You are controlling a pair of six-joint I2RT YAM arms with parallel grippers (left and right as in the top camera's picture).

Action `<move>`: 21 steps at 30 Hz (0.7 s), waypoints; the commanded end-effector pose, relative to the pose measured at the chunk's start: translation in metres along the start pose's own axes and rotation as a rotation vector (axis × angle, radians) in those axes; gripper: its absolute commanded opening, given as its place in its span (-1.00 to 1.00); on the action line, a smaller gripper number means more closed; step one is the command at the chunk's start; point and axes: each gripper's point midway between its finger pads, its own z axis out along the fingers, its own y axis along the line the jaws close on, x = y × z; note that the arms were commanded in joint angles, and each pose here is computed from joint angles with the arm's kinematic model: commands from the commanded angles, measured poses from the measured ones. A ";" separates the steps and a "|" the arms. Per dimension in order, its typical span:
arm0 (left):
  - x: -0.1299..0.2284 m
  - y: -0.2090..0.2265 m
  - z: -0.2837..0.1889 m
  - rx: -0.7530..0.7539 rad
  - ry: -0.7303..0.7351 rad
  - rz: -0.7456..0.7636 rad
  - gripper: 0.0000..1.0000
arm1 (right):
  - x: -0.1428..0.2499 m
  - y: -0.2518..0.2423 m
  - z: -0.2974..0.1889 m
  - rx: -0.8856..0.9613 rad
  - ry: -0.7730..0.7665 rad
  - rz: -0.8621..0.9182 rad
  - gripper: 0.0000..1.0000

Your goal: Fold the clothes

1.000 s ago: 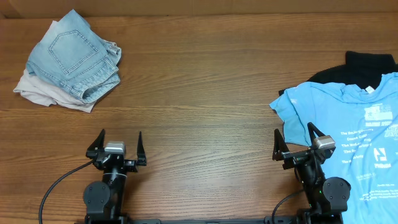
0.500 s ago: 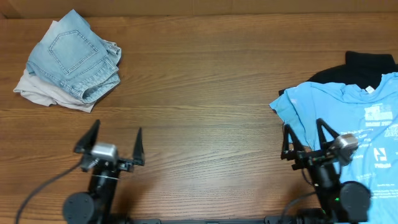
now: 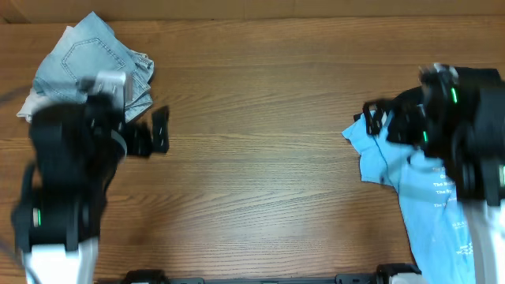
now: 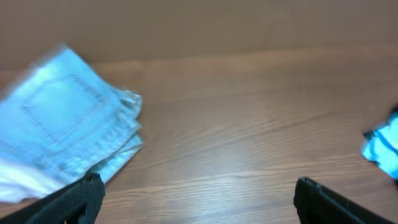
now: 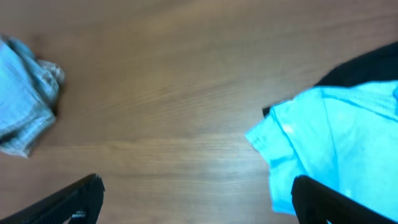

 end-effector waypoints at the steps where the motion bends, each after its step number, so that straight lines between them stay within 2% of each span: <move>1: -0.010 -0.017 0.020 0.122 0.116 -0.037 1.00 | -0.023 -0.007 0.037 0.029 0.094 -0.086 1.00; 4: -0.002 -0.015 0.033 0.124 0.231 -0.051 1.00 | -0.029 -0.021 0.082 0.063 0.148 -0.059 1.00; 9: 0.002 -0.019 0.040 0.155 0.296 -0.077 1.00 | -0.012 -0.100 0.151 0.308 0.247 0.385 1.00; 12: 0.003 -0.018 0.040 0.150 0.299 -0.077 1.00 | 0.008 -0.134 0.181 0.365 0.314 0.562 0.65; 13: 0.003 -0.018 0.040 0.151 0.299 -0.077 1.00 | 0.011 -0.143 0.188 0.381 0.321 0.604 0.61; 16: 0.003 -0.018 0.041 0.151 0.300 -0.077 1.00 | 0.020 -0.164 0.208 0.410 0.334 0.674 0.53; 21: 0.004 -0.019 0.040 0.154 0.304 -0.079 1.00 | 0.031 -0.180 0.241 0.421 0.350 0.681 0.51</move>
